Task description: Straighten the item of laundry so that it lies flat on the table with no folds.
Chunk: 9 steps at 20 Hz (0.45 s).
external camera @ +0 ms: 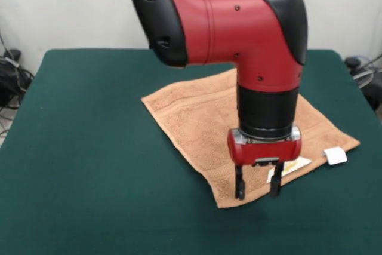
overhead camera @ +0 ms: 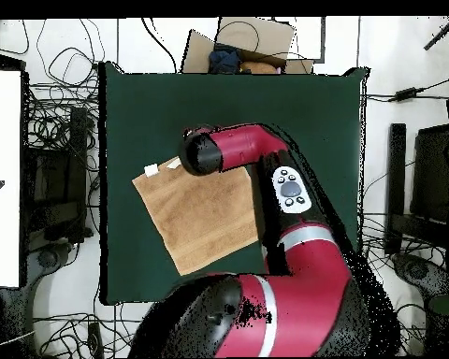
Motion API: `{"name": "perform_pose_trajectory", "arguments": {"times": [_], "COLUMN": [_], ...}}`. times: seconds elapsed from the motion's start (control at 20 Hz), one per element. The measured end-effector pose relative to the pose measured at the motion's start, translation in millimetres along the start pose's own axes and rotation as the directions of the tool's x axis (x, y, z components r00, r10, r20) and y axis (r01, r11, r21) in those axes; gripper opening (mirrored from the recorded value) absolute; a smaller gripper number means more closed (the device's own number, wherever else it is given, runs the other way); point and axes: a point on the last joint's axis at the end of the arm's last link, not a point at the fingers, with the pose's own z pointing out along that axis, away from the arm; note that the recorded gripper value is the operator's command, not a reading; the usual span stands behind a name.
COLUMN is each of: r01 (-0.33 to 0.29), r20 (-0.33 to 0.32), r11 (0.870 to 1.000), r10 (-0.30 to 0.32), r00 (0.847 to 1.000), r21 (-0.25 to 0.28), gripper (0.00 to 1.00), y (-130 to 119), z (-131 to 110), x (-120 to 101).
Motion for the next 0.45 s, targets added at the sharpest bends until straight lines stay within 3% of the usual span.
{"name": "perform_pose_trajectory", "arguments": {"times": [0.15,0.45], "r01": [-0.014,-0.021], "r20": [-0.026,-0.063], "r11": [1.000,0.998], "r10": [0.014,0.025], "r00": [1.000,0.998], "r21": [0.011,0.061], "gripper": [1.00,1.00], "y": [4,-25], "z": [2,5], "x": [14,35]}}
